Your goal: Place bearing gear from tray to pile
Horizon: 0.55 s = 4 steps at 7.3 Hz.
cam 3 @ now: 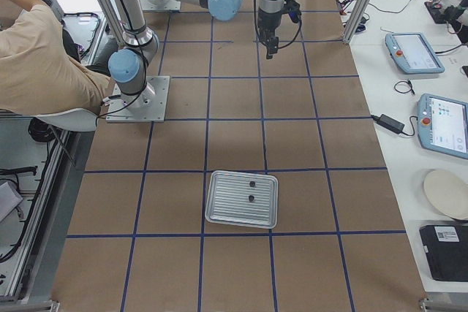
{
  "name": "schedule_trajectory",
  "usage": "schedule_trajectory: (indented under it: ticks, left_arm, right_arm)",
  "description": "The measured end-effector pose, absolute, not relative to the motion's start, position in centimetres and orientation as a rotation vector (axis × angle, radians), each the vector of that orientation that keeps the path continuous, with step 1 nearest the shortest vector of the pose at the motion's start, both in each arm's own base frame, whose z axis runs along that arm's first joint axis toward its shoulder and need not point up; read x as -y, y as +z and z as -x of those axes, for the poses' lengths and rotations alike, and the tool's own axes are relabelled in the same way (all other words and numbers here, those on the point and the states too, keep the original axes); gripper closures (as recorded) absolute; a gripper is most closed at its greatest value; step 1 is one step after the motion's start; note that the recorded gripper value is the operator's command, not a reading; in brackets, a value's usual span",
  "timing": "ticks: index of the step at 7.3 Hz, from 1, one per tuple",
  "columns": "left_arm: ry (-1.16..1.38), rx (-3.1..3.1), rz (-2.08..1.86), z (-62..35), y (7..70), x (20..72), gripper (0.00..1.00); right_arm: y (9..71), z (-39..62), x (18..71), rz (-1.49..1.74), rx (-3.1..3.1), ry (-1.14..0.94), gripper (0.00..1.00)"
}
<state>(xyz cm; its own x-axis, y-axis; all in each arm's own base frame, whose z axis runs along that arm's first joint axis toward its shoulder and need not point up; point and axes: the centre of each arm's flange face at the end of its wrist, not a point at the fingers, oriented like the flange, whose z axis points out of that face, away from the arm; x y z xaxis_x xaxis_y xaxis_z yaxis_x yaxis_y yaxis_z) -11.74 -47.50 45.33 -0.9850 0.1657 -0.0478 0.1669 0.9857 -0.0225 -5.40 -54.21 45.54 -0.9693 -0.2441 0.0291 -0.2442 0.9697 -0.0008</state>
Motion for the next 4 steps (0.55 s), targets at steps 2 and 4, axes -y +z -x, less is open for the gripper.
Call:
schedule_trajectory:
  ticks: [2, 4]
  left_arm:
    - [-0.051, -3.085, -0.257, 11.7, 45.4, 47.7, 0.0]
    - [-0.053, -3.086, -0.257, 11.7, 45.0, 47.9, 0.0]
  right_arm:
    - [42.2, 19.3, 53.7, -0.494, 3.082, -0.011, 0.0]
    - [36.2, 32.0, 52.7, -0.627, 3.032, 0.018, 0.0]
